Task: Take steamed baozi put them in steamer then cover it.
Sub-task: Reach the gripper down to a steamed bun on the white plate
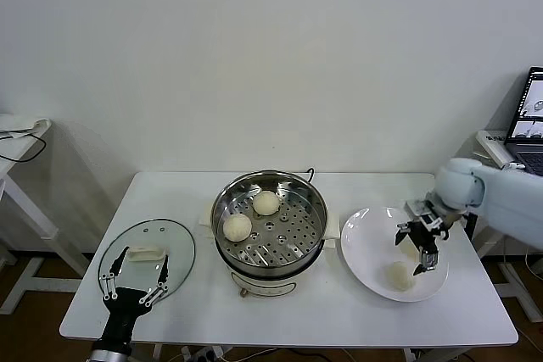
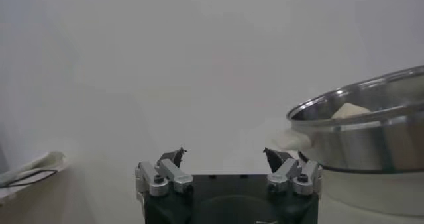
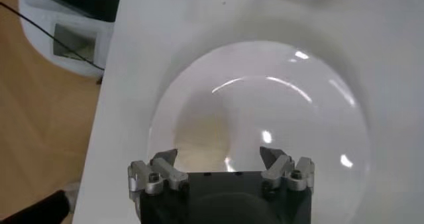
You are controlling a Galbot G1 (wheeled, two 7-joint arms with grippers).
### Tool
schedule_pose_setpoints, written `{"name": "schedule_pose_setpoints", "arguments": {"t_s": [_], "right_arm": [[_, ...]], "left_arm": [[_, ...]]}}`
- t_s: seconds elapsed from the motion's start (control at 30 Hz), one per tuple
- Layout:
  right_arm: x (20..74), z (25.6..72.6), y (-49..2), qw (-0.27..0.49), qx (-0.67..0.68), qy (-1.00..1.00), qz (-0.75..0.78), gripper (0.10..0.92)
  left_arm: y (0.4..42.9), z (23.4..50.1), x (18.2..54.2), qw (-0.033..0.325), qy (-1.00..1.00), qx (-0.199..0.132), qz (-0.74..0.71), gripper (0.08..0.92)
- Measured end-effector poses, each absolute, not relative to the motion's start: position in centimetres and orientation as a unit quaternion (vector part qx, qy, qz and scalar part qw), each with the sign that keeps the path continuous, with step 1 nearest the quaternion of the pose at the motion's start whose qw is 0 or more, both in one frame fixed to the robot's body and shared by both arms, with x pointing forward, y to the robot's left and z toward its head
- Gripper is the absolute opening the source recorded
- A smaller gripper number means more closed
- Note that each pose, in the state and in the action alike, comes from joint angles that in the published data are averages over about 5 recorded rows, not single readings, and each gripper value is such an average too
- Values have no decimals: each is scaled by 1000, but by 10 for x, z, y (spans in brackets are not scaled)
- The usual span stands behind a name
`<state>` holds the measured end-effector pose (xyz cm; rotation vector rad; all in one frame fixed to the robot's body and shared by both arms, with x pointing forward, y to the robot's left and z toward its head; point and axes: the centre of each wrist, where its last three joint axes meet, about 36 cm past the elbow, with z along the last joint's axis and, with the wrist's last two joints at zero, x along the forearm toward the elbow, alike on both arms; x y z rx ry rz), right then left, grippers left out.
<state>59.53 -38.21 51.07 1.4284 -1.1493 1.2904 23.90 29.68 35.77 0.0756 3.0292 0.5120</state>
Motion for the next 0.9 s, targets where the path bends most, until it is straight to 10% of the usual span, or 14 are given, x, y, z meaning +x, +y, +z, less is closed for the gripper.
{"name": "schedule_pose_setpoints", "arguments": {"t_s": [0.9], "right_arm": [[584, 469, -380, 442, 562, -466, 521, 709]], "left_arm": [[301, 357, 239, 34, 985, 20, 168, 823]]}}
